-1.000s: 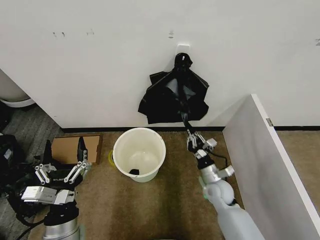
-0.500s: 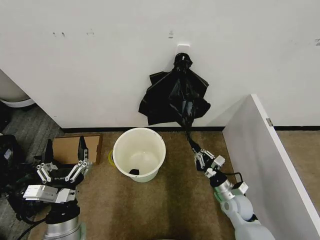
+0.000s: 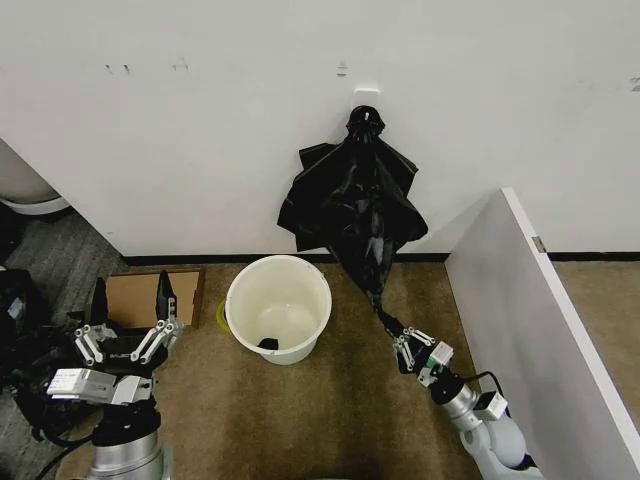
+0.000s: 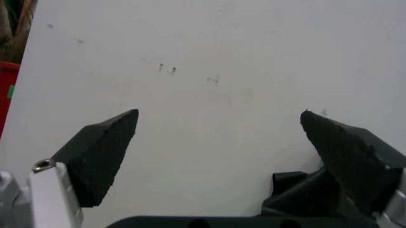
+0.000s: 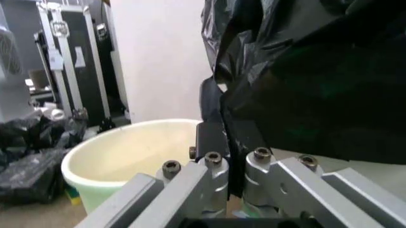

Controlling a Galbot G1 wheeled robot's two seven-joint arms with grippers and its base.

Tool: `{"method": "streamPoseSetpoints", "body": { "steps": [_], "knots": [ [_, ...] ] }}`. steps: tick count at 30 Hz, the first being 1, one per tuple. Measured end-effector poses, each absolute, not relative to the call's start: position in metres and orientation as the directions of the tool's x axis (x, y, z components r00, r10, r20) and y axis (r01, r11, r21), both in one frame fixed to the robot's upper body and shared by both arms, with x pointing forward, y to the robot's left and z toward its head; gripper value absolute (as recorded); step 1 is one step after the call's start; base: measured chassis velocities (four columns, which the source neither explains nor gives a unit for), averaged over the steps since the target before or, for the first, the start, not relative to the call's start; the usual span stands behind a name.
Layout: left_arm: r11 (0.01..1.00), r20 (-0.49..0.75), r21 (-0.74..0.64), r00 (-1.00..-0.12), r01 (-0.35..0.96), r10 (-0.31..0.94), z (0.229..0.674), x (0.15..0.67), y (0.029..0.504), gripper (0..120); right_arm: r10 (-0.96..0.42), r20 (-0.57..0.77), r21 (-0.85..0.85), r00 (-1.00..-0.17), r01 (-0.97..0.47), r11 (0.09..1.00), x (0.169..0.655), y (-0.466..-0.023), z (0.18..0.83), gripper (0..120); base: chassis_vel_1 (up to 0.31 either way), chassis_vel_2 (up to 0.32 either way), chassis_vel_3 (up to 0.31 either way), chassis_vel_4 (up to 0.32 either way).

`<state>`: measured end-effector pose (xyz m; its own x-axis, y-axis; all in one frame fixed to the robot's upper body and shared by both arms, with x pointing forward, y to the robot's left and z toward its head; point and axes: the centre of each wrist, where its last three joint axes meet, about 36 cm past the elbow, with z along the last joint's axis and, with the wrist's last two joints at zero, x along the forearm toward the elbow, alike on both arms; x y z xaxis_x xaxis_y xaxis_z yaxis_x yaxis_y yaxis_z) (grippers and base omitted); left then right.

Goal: Place the garbage bag over the trash bin.

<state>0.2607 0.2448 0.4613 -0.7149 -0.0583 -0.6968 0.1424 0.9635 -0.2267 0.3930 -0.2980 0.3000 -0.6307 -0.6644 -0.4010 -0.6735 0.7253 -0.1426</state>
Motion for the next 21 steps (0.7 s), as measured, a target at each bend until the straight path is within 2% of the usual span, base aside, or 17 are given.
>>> {"method": "streamPoseSetpoints", "body": {
  "steps": [12,17,21],
  "knots": [
    [0.962,-0.7,-0.228,-0.712,0.149,-0.056,0.461,0.266,0.247,100,-0.683,-0.358,-0.207,-0.636,-0.66,0.723,0.391,-0.307,0.29,0,0.0,0.0,0.0,0.0],
    [0.962,-0.698,-0.226,-0.714,0.152,-0.052,0.46,0.266,0.247,100,-0.593,-0.452,-0.168,-0.666,-0.59,0.79,0.407,-0.284,0.299,0,0.0,0.0,0.0,0.0],
    [0.963,-0.699,-0.222,-0.713,0.154,-0.047,0.462,0.264,0.247,100,-0.533,-0.537,-0.141,-0.654,-0.554,0.821,0.428,-0.261,0.321,0,0.0,0.0,0.0,0.0]
  ]
}}
